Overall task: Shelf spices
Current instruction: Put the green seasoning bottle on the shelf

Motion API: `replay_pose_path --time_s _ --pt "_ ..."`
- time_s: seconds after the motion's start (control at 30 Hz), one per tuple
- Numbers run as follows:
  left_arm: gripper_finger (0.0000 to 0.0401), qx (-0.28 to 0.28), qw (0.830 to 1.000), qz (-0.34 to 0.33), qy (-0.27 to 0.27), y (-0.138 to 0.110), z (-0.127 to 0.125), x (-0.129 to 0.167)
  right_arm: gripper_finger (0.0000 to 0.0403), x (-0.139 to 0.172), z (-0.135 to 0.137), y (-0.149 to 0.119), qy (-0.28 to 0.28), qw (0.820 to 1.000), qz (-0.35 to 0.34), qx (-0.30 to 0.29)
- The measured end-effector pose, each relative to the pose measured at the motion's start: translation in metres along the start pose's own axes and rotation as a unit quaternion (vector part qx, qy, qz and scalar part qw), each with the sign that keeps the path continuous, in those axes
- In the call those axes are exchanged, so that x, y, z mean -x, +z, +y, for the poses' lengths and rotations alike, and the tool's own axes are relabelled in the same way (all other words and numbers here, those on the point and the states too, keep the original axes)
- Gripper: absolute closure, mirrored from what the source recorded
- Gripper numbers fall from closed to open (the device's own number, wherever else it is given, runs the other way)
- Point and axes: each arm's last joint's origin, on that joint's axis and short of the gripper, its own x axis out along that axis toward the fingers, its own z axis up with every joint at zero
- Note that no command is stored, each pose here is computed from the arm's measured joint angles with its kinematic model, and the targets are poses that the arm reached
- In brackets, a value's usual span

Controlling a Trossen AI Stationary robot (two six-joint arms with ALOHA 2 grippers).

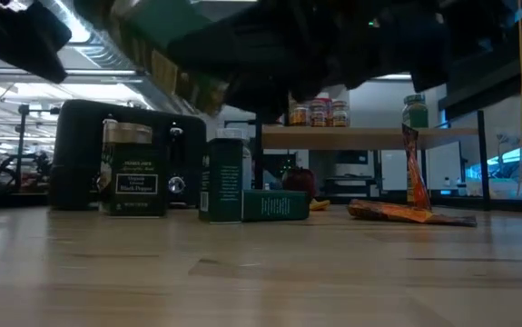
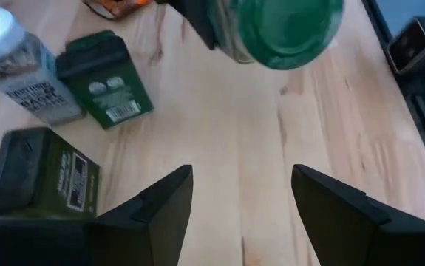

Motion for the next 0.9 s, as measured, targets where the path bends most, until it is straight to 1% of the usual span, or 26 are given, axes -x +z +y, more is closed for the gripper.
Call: replay_pose_path --time_s 0.1,0.2,0.3,0.53,0.8,0.9 --pt "0.0177 0.001 1.0 -0.022 -0.002 0.008 0.002 -0.003 0.0203 0.001 0.0 -0.004 -0.002 1.0 0.001 -0.01" --pt "0.0177 -0.005 0.999 -0.033 -0.003 0.013 0.005 -0.006 0.0203 0.0 0.0 -0.002 -0.015 1.0 -0.004 -0.01" --pt "0.0177 -0.012 0.999 -0.032 -0.023 0.017 0.006 -0.009 0.0203 0.0 -0.001 -0.001 -0.023 1.0 -0.006 -0.01" --pt "0.0177 -0.033 0.997 -0.048 -0.048 0.025 0.008 -0.012 0.0203 0.0 -0.002 -0.003 -0.041 0.999 0.001 -0.009" --pt "0.0177 -0.053 0.995 -0.069 -0.042 0.031 0.012 -0.016 0.0203 0.0 -0.002 -0.002 -0.05 0.999 -0.005 -0.012" --pt "0.0177 -0.049 0.996 -0.069 -0.035 0.033 0.014 -0.018 0.0203 0.0 -0.002 -0.002 -0.053 0.998 -0.005 -0.013"
